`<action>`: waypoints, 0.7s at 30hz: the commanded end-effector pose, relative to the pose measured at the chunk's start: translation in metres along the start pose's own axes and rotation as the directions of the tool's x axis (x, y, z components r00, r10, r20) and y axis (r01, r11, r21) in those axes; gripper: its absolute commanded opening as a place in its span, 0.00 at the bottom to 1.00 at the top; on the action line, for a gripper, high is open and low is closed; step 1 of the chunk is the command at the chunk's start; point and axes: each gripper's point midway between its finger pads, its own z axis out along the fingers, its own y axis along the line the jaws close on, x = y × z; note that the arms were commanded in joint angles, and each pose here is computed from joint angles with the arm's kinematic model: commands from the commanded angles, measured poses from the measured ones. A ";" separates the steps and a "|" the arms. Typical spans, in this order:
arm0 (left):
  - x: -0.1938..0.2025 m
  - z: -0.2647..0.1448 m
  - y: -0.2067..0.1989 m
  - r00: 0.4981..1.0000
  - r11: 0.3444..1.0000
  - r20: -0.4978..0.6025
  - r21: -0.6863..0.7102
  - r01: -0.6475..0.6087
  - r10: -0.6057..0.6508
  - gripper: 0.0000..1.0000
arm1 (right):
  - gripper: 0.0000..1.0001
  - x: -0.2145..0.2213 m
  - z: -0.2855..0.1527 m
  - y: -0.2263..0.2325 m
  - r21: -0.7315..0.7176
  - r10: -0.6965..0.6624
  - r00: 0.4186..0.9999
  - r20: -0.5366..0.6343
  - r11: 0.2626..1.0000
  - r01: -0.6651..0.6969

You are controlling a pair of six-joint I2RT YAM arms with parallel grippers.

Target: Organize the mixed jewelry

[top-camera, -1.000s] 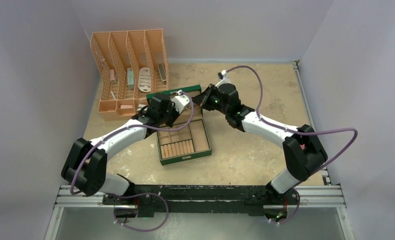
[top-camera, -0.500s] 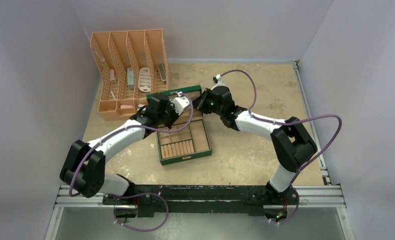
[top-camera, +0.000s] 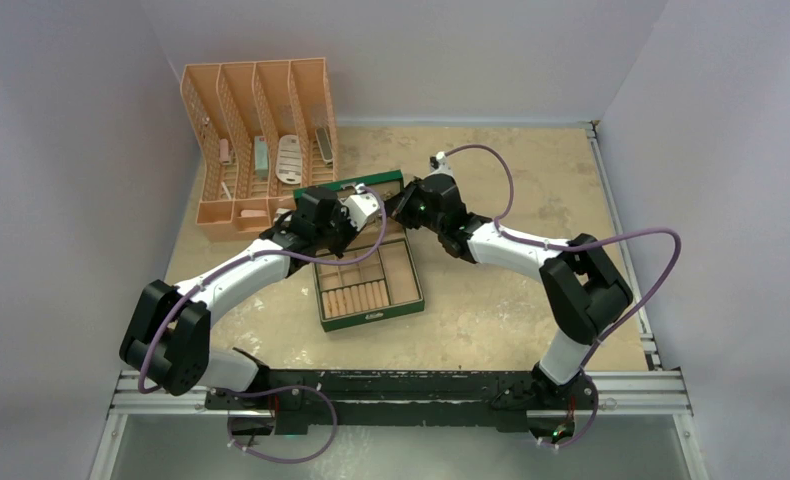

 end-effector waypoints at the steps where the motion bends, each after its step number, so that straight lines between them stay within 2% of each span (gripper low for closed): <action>1: -0.039 -0.010 -0.003 0.993 0.999 0.119 0.036 -0.034 0.029 0.00 | 0.00 -0.016 0.008 0.007 -0.011 0.106 0.991 0.077 0.994 -0.106; 8: -0.034 -0.009 -0.004 0.993 0.998 0.114 0.041 -0.041 0.036 0.00 | 0.02 0.000 0.011 0.017 -0.066 0.291 0.957 -0.010 0.955 -0.291; 17: -0.034 -0.011 -0.007 0.992 0.997 0.121 0.051 -0.050 0.044 0.00 | 0.05 0.005 0.012 -0.012 0.045 0.373 0.927 0.036 0.926 -0.375; 21: -0.034 -0.011 -0.008 0.991 0.997 0.123 0.058 -0.056 0.048 0.00 | 0.10 0.004 0.014 -0.018 0.084 0.376 0.925 0.056 0.921 -0.380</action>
